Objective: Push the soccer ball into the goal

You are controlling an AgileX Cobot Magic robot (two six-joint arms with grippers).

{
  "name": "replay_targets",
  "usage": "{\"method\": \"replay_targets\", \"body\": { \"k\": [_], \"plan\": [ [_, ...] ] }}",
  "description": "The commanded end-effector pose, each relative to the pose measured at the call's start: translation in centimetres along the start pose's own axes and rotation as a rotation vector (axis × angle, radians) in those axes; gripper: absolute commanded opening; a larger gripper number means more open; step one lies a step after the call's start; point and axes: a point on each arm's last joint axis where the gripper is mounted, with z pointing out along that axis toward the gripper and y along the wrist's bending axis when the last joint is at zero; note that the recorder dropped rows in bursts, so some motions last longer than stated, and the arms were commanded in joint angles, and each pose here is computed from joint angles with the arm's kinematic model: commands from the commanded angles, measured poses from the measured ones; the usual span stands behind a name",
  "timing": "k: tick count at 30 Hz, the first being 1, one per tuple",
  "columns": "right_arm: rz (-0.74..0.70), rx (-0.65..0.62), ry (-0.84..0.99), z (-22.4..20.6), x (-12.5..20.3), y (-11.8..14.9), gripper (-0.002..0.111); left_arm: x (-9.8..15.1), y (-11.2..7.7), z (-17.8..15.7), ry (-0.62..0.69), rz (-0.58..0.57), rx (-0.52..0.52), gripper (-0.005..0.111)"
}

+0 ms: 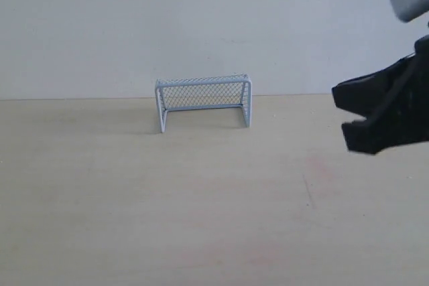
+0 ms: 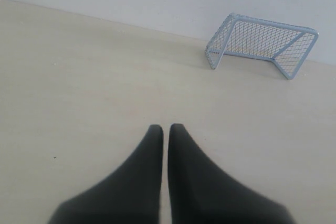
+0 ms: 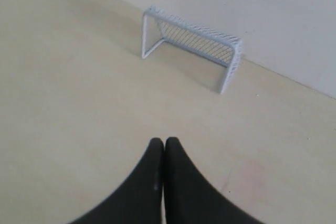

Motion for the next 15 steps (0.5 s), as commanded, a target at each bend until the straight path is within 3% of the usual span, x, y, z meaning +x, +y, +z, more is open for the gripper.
{"method": "replay_targets", "body": {
  "k": [1,6,15],
  "plan": [
    [0.28,0.148,-0.141,-1.6,-0.1,-3.1,0.0,0.1,0.0,0.0,-0.003,0.008,-0.004,0.004],
    [0.506,0.328,-0.273,-4.2,1.8,-5.6,0.0,0.1,0.0,0.0,-0.003,0.008,-0.004,0.004],
    [0.463,0.406,-0.343,-6.1,3.1,-5.3,0.0,0.1,0.0,0.0,-0.003,0.008,-0.004,0.004]
  ]
}}
